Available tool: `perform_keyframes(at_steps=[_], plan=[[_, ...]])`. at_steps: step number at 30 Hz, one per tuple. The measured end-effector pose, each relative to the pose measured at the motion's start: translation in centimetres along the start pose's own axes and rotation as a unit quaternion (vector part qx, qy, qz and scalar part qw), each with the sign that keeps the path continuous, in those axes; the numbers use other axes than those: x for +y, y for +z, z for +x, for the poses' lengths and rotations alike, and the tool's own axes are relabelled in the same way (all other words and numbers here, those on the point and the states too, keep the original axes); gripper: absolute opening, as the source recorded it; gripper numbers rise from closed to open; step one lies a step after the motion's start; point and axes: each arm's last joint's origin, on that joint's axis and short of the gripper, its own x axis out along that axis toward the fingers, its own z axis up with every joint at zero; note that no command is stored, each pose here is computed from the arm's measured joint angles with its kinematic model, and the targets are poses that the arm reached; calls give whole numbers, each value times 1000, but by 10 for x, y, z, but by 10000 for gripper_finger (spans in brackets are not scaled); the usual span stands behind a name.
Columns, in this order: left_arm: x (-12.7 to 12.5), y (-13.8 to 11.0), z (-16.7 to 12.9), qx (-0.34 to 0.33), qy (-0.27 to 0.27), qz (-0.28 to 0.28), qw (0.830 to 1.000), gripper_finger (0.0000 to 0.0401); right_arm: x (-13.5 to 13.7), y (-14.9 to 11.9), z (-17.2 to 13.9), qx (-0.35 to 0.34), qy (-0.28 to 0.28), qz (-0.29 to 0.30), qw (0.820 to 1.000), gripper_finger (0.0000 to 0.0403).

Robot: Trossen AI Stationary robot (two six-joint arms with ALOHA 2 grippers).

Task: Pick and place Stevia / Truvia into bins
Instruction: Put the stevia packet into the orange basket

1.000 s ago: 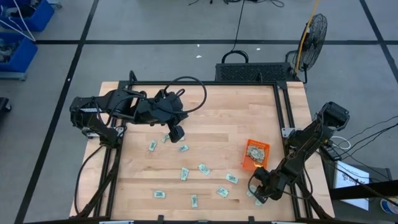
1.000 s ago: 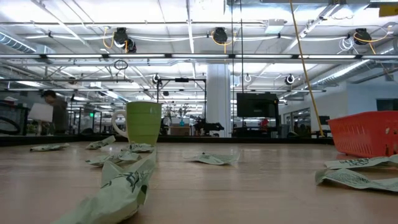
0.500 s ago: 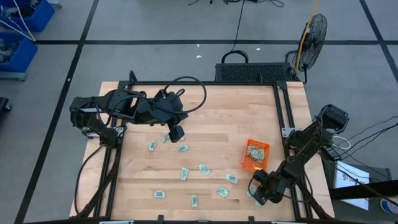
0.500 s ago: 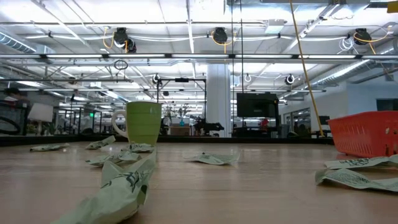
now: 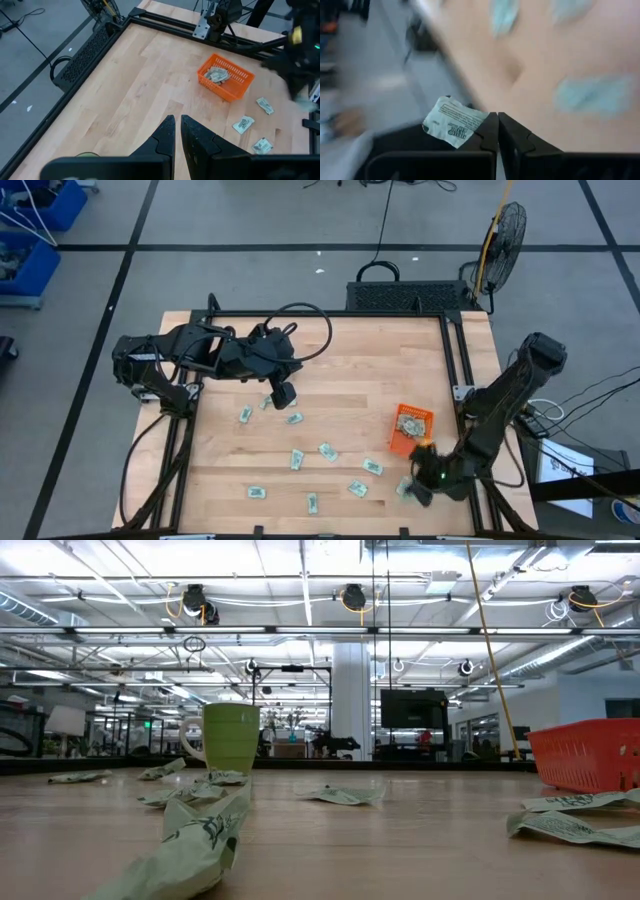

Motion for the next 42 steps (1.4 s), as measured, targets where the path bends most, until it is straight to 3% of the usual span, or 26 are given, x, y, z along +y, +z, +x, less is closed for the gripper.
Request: perform_keyframes(at_steps=[4, 8, 14, 19, 26, 33, 38, 42], plan=[[0, 0, 0, 0, 0, 0, 1000, 37, -11, 32, -27, -107, -88, -39, 990, 1], [0, 0, 0, 0, 0, 4, 1000, 37, -38, 55, -43, -150, -224, -64, 961, 0], [0, -1, 0, 3, 1, 6, 1000, 37, -49, 64, -35, -42, -304, -104, 946, 0], [0, -1, 0, 3, 1, 6, 1000, 37, -54, 69, -20, -8, -351, -134, 927, 3], [0, -1, 0, 3, 1, -1, 1000, 37, -50, 80, -9, -13, -322, -148, 935, 57], [0, -4, 0, 30, -19, -35, 999, 37, -46, 93, -18, -25, -280, -137, 950, 106], [-1, -24, 4, 138, -14, -83, 987, 37, -32, 114, -28, -59, -193, -239, 950, 109], [-9, -47, 17, 209, 15, -101, 973, 41, -16, 140, -30, -140, -115, -319, 930, 110]])
